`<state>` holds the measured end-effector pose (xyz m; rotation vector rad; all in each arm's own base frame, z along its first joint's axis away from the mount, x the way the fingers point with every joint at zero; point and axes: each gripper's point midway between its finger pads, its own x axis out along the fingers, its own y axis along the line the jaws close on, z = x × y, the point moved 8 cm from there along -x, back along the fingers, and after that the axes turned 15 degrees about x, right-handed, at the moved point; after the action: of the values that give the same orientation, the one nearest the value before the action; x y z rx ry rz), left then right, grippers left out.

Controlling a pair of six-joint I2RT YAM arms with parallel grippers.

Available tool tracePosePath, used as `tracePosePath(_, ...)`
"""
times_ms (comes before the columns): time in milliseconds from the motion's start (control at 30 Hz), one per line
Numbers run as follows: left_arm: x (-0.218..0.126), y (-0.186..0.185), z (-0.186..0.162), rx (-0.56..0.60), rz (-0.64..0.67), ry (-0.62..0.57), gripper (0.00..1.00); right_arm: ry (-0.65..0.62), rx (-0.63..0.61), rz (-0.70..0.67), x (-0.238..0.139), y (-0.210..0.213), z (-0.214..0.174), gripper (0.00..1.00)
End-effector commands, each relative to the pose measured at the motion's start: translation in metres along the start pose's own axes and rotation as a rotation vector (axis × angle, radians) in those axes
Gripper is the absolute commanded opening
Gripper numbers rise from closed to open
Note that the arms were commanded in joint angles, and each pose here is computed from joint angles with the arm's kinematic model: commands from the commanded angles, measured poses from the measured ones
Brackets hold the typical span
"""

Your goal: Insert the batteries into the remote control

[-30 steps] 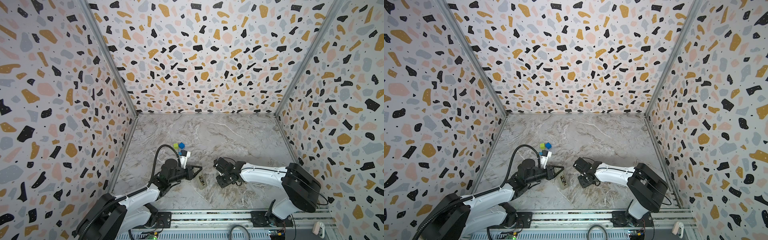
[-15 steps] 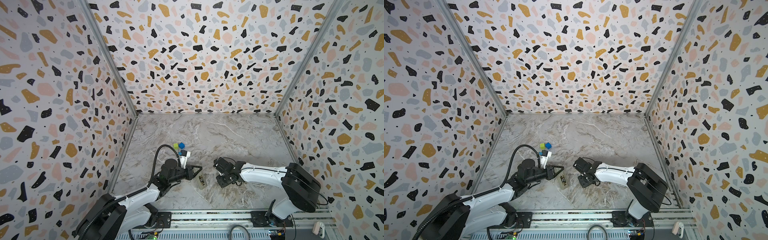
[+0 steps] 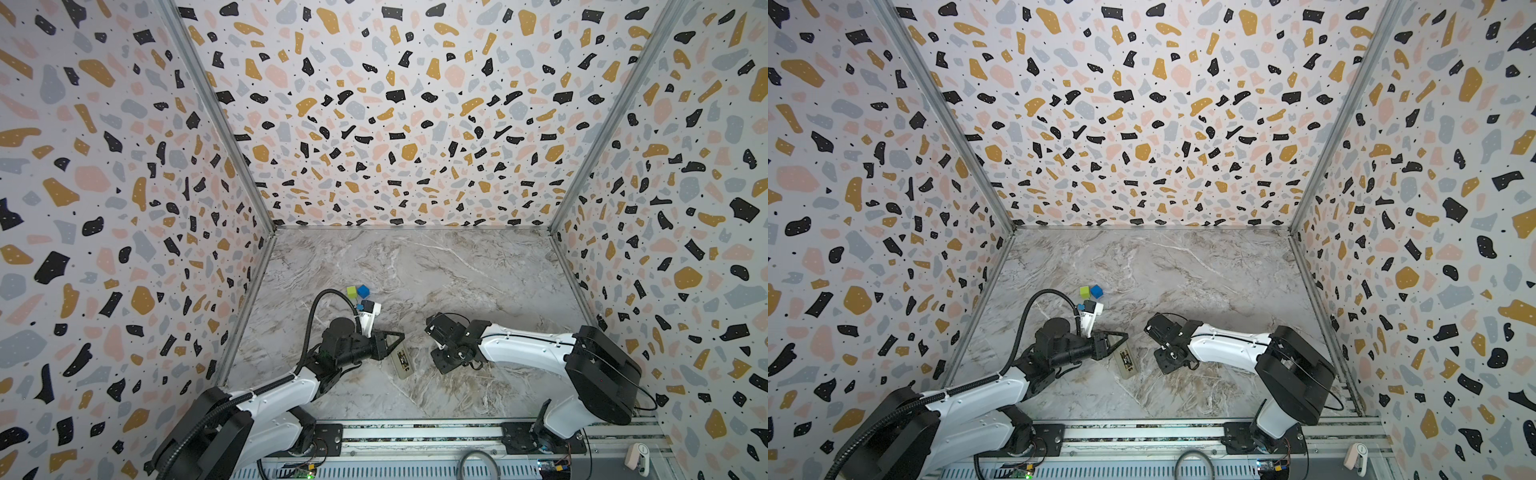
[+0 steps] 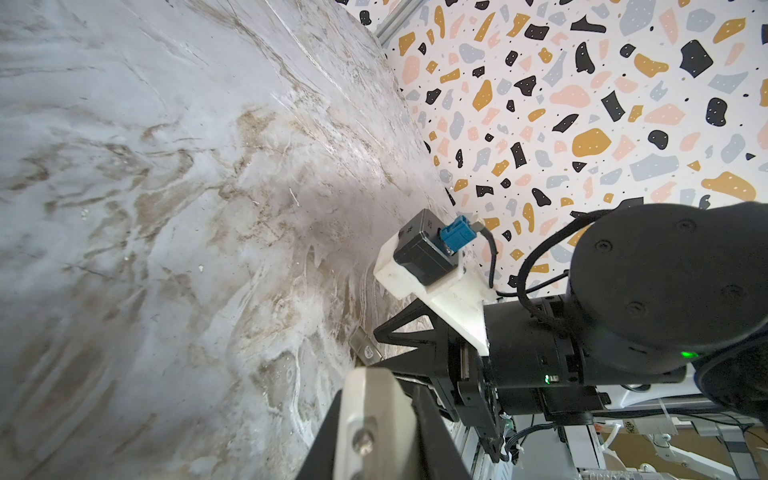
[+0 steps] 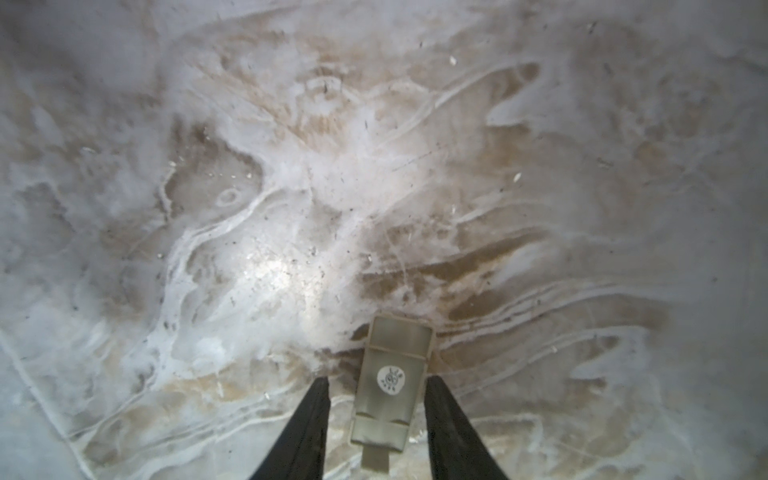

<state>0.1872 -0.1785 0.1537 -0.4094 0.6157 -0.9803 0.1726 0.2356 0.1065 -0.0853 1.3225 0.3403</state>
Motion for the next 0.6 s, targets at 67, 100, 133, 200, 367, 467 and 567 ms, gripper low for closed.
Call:
tracePosePath(67,0.000,-0.011,0.016,0.055,-0.044,-0.054,0.00,0.007,0.007,0.005,-0.001,0.000,-0.003,0.41)
tracePosePath(100,0.000,-0.011,0.016,0.054,-0.044,-0.055,0.00,0.008,0.007,0.005,0.000,0.000,-0.003,0.41)
tracePosePath(133,0.000,-0.011,0.016,0.053,-0.043,-0.055,0.00,0.012,0.005,0.003,0.001,0.000,-0.003,0.41)
tracePosePath(200,0.000,-0.011,0.016,0.056,-0.043,-0.055,0.00,0.017,0.005,0.001,0.002,-0.001,-0.004,0.40)
tracePosePath(367,0.001,-0.011,0.016,0.055,-0.043,-0.054,0.00,0.026,0.004,-0.008,0.006,-0.004,-0.007,0.40)
tracePosePath(467,0.001,-0.011,0.016,0.054,-0.044,-0.050,0.00,0.029,0.005,-0.003,0.007,-0.004,-0.008,0.40)
tracePosePath(567,0.001,-0.011,0.017,0.054,-0.042,-0.053,0.00,0.035,0.003,-0.013,0.010,-0.005,-0.009,0.40)
